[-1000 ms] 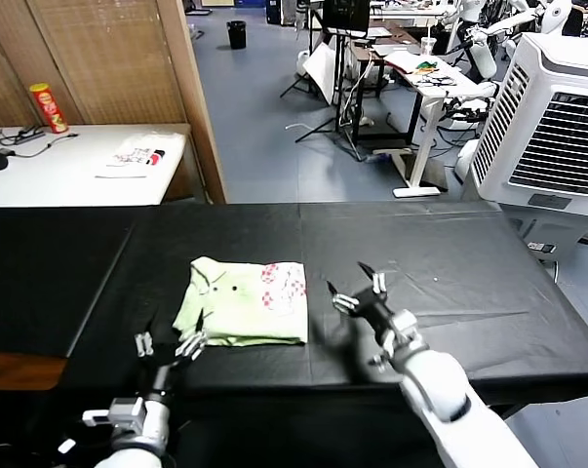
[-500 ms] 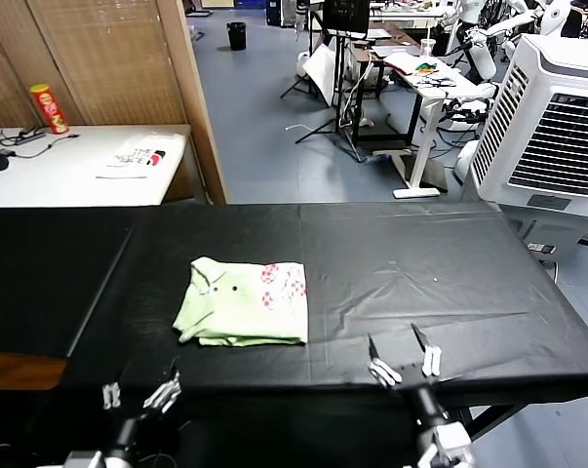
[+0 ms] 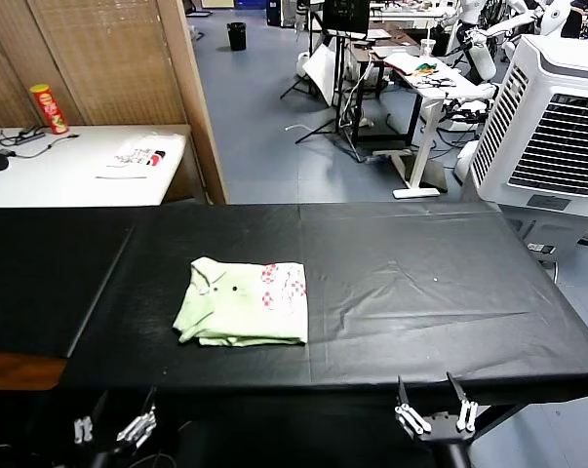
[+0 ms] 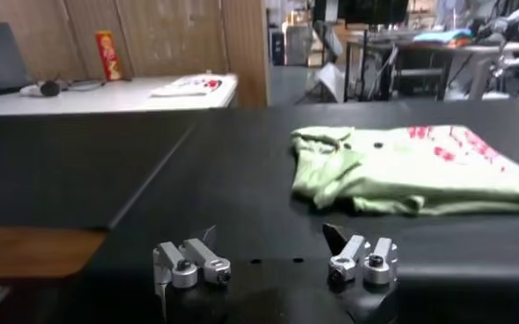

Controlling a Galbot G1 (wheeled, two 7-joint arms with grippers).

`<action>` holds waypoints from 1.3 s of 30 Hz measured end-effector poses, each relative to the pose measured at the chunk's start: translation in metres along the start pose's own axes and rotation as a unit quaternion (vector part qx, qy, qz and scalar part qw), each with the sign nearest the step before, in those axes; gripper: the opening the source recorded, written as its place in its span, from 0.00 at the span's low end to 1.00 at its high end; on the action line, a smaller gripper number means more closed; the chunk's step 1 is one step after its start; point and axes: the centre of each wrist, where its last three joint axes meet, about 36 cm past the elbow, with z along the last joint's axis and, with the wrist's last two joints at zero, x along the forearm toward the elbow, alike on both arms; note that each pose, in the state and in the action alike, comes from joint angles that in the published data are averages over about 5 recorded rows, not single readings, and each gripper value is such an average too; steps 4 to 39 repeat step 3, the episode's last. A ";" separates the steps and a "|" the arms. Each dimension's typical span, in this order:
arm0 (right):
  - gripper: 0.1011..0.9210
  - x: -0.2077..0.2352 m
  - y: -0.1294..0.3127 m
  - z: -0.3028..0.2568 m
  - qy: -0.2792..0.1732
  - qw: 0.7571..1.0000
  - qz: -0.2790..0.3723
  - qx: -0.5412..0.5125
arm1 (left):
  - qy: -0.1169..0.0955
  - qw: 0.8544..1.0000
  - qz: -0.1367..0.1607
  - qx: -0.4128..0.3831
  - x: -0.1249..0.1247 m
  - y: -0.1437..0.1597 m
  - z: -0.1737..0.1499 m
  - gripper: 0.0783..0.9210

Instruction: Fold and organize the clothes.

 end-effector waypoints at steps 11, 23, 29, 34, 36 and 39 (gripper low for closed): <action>0.85 0.002 0.000 0.000 0.002 1.000 0.000 0.000 | 0.000 1.000 0.000 -0.001 0.001 0.000 -0.001 0.85; 0.85 0.002 0.000 0.000 0.002 1.000 0.000 0.000 | 0.000 1.000 0.000 -0.001 0.001 0.000 -0.001 0.85; 0.85 0.002 0.000 0.000 0.002 1.000 0.000 0.000 | 0.000 1.000 0.000 -0.001 0.001 0.000 -0.001 0.85; 0.85 0.002 0.000 0.000 0.002 1.000 0.000 0.000 | 0.000 1.000 0.000 -0.001 0.001 0.000 -0.001 0.85; 0.85 0.002 0.000 0.000 0.002 1.000 0.000 0.000 | 0.000 1.000 0.000 -0.001 0.001 0.000 -0.001 0.85; 0.85 0.002 0.000 0.000 0.002 1.000 0.000 0.000 | 0.000 1.000 0.000 -0.001 0.001 0.000 -0.001 0.85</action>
